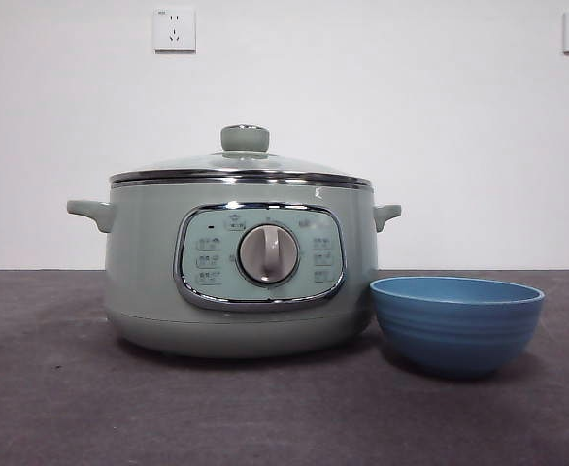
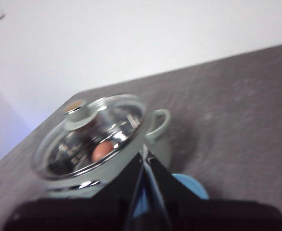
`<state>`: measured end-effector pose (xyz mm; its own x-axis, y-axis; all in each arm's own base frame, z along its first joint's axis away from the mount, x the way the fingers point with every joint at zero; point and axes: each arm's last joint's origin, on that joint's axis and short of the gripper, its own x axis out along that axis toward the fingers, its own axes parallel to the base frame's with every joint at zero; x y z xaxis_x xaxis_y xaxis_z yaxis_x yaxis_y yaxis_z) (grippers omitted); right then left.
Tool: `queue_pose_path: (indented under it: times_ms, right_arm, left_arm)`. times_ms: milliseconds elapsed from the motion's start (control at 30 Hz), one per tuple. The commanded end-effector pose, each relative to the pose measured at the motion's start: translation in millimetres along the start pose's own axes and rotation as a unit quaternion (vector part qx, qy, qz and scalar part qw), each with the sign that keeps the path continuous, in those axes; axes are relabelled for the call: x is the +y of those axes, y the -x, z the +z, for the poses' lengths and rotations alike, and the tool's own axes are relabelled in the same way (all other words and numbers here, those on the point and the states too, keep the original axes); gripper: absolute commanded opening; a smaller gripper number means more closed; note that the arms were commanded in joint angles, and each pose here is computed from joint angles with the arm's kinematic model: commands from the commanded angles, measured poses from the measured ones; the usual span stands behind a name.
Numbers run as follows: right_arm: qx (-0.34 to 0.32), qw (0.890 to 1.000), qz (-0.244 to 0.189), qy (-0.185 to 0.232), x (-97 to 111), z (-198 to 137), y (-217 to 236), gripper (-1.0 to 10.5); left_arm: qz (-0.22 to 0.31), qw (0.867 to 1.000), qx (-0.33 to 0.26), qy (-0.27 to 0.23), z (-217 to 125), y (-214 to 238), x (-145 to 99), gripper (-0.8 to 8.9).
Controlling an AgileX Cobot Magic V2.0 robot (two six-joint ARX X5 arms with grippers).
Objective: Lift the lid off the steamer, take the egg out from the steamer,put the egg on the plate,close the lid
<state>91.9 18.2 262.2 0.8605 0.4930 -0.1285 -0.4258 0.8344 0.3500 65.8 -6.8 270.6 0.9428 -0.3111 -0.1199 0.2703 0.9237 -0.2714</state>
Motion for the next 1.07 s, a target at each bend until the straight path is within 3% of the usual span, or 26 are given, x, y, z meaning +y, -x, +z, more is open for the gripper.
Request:
queue_pose_path:
  times_ms: [33,267,433,700,933,967,1067]
  right_arm:
    - [0.029,0.999,0.031,0.021,6.7,17.2,-1.9,-0.1]
    - [0.122,0.989,0.058,0.062,19.8,59.0,-6.9,-0.1]
    - [0.191,0.973,0.081,0.096,29.7,82.2,-7.8,-0.1]
    - [0.26,0.955,0.102,0.097,39.7,95.2,-6.5,-0.1]
    - [0.263,0.954,0.107,0.095,41.5,94.5,-6.9,0.1]
    - [0.263,0.954,0.107,0.095,41.5,94.5,-6.9,0.4]
    - [0.264,0.954,0.107,0.094,41.5,94.5,-6.9,2.7]
  left_arm:
    - [-0.032,0.999,0.012,0.004,14.6,2.0,-6.2,-0.07]
    - [-0.104,0.992,0.071,0.006,45.7,2.7,-18.2,-0.07]
    - [-0.135,0.983,0.126,-0.008,60.8,2.7,-23.8,-0.08]
    - [-0.15,0.971,0.186,-0.027,70.5,9.4,-29.5,-0.08]
    - [-0.148,0.969,0.197,-0.02,70.4,12.6,-30.8,0.12]
    - [-0.145,0.969,0.198,-0.012,70.3,12.6,-30.7,0.47]
    - [-0.142,0.969,0.2,0.003,70.4,12.6,-30.7,3.44]
